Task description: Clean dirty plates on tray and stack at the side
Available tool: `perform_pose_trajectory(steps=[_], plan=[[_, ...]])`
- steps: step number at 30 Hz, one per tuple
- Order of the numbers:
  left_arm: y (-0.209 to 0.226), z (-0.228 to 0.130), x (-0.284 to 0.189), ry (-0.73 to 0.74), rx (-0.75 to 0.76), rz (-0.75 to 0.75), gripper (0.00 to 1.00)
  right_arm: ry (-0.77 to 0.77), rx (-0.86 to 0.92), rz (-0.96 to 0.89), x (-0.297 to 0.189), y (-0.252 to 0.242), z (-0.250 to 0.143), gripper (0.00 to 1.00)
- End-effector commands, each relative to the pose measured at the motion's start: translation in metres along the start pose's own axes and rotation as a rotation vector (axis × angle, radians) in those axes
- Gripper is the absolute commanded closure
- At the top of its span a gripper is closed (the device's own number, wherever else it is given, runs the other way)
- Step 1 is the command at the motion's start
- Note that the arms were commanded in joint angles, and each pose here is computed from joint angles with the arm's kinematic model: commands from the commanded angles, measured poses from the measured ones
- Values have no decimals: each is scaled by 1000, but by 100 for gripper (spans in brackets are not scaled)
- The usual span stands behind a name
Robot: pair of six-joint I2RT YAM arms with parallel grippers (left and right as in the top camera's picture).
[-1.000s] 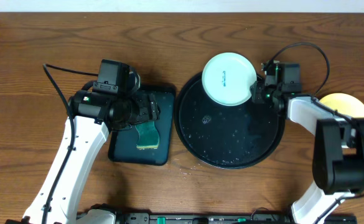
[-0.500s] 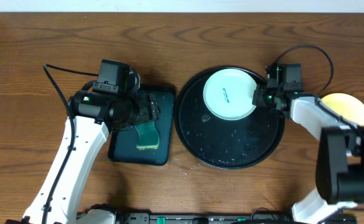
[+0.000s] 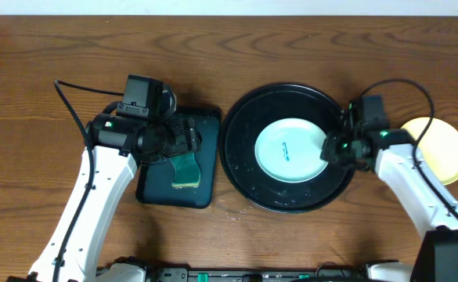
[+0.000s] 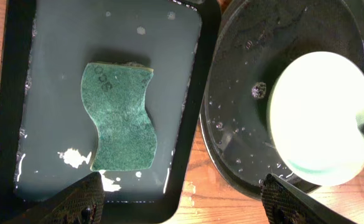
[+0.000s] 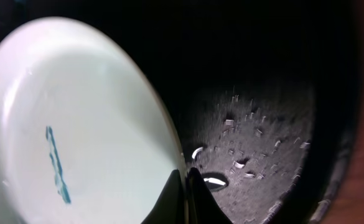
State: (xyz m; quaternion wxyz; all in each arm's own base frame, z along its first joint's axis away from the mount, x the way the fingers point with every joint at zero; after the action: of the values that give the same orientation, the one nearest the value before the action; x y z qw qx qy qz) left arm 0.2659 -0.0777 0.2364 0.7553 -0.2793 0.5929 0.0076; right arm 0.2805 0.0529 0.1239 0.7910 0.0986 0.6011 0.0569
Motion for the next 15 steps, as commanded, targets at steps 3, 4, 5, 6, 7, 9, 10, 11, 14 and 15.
perform_pose_trajectory(steps=[3,4,5,6,7,9,10,11,14,15], plan=[[1,0,0,2,3,1,19,-17,138,6,28,5,-18,99],[1,0,0,2,3,1,19,-32,129,1,28,4,-17,99],[1,0,0,2,3,1,18,-53,107,-15,27,3,-13,99],[1,0,0,1,3,1,19,-78,71,-24,26,2,-9,99],[1,0,0,1,3,1,19,-103,25,-22,23,2,-4,99],[1,0,0,1,3,1,19,-137,-43,-29,18,2,3,99],[1,0,0,1,3,1,19,-145,-57,-28,15,2,5,99],[1,0,0,2,3,1,19,-143,-55,-26,14,2,5,99],[1,0,0,1,2,1,19,-81,-29,2,16,6,-5,95],[1,0,0,1,3,0,19,-54,-6,-2,17,7,-10,88]])
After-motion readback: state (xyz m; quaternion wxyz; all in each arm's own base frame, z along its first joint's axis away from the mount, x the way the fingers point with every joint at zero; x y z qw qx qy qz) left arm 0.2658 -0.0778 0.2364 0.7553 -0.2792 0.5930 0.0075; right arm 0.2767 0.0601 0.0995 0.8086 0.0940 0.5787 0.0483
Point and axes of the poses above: each gripper's point midway between its finger pads, its own x axis out along the fingers, its own y axis along the line the jaws close on, z = x × y, the point moved 8 cm from there along -x, back along the fingers, and after that the axes turned 15 degrees about -x, right-handed, at the moved point
